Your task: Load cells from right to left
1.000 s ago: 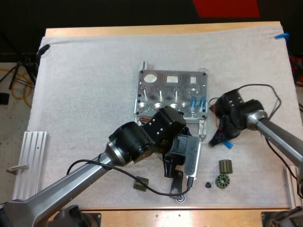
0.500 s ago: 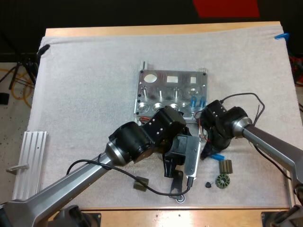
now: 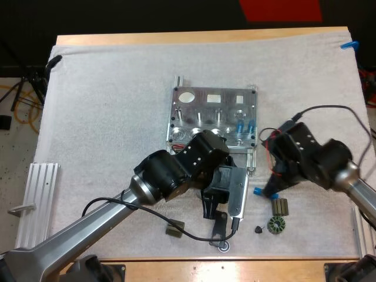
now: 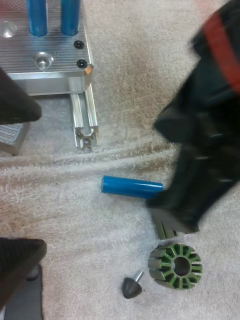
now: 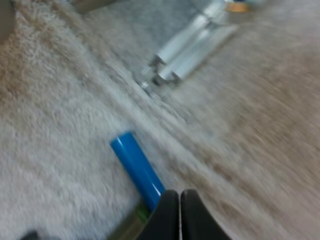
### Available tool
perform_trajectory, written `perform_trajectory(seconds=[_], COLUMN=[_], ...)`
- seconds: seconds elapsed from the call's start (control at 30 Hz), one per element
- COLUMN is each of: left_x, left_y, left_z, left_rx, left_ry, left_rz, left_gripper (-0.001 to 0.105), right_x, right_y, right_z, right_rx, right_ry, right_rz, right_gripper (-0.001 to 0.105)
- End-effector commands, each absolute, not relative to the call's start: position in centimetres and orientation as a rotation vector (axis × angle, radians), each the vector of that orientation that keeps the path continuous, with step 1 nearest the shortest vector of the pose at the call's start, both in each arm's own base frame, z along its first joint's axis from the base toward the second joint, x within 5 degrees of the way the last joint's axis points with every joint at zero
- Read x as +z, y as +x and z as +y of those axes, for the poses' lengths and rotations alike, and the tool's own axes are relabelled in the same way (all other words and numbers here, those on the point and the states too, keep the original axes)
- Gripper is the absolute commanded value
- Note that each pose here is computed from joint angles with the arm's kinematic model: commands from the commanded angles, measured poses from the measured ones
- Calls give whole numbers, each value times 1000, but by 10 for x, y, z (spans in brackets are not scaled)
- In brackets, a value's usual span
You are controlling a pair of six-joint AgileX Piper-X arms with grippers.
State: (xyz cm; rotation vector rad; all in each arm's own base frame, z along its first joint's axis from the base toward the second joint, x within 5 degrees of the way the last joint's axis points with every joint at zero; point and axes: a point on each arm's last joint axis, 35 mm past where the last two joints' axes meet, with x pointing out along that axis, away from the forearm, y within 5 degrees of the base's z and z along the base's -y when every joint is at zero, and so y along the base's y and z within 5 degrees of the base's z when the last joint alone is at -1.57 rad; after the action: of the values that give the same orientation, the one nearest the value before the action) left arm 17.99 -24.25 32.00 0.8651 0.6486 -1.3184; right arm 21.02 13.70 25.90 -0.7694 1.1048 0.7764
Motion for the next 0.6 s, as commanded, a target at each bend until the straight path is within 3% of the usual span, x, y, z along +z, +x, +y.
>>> perform_trajectory(seconds=[0.0,0.07,0.13,0.2,0.4,0.57], left_x=[326,326,327,328,331,330], left_y=[178,178,179,179,179,180], left_z=[-241,-241,-241,-243,-246,-247], left_rx=[-1317,-1319,-1318,-1321,-1375,-1385], left_ry=[847,846,843,836,792,815], left_rz=[632,632,622,606,566,544], left_gripper=[50,50,50,50,50,51], right_x=[270,280,289,295,311,322], right_y=[202,195,186,180,159,141], right_z=[131,125,117,110,89,82], right_rx=[737,706,672,636,609,668], right_ry=[-769,-740,-681,-639,-591,-467], right_rz=[1106,1100,1109,1119,1133,1133], right_gripper=[4,15,34,42,43,43])
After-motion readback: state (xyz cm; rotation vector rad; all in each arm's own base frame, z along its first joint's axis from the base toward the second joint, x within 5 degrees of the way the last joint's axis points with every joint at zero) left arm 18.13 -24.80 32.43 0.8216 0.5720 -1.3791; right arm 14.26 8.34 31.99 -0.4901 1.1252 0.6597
